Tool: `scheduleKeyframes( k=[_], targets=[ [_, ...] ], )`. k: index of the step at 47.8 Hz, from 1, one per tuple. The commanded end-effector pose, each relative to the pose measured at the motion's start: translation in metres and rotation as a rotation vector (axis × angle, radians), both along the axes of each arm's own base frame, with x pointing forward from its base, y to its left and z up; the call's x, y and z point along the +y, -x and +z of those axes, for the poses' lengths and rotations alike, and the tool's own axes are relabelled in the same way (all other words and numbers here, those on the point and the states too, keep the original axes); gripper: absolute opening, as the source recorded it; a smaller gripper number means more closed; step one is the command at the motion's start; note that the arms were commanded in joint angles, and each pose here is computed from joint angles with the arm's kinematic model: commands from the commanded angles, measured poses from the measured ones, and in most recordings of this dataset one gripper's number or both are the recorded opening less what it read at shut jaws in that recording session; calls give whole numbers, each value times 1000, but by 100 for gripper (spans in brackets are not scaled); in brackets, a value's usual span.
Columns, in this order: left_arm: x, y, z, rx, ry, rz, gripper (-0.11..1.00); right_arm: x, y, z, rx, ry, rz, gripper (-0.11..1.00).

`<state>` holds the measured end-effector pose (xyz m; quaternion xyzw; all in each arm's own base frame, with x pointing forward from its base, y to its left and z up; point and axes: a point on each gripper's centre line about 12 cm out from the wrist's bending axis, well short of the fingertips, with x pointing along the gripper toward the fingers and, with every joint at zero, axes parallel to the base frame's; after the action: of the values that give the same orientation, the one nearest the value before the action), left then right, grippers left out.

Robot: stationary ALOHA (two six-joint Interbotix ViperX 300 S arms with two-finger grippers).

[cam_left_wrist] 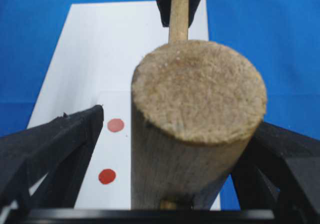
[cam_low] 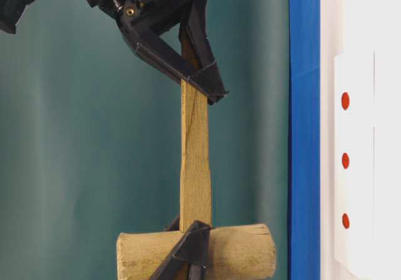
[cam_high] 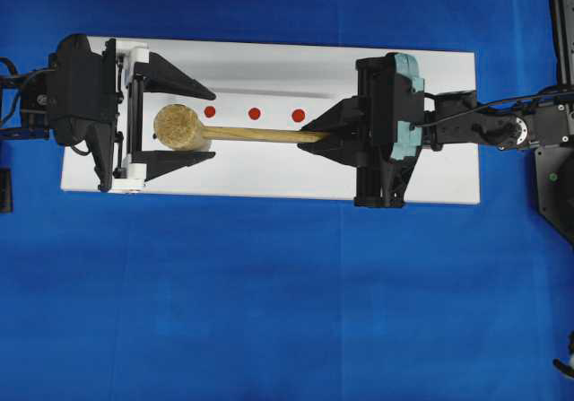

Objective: Hit the mark with a hammer.
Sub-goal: 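Move the left gripper in and grasp the mallet head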

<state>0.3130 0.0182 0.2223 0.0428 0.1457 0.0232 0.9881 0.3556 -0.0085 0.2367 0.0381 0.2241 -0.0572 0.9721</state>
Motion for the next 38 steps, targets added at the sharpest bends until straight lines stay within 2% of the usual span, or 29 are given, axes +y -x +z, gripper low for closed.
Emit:
scheduleKeyframes(
  k=[1, 8, 9, 26, 38],
  targets=[
    [2, -4, 10, -28, -2, 5, 83, 1, -5, 20, -55, 5, 3, 2],
    [0, -3, 8, -7, -11, -4, 45, 1, -5, 20, -55, 5, 4, 2],
    [-1, -4, 8, -8, -12, -6, 44, 2, -5, 20, -54, 5, 6, 2],
    [-5, -3, 7, -1, -7, -17, 45, 4, -5, 20, -49, 42, 43, 2],
    [-5, -3, 8, 0, 0, -15, 45, 4, -5, 19, -46, 33, 41, 2]
  ],
)
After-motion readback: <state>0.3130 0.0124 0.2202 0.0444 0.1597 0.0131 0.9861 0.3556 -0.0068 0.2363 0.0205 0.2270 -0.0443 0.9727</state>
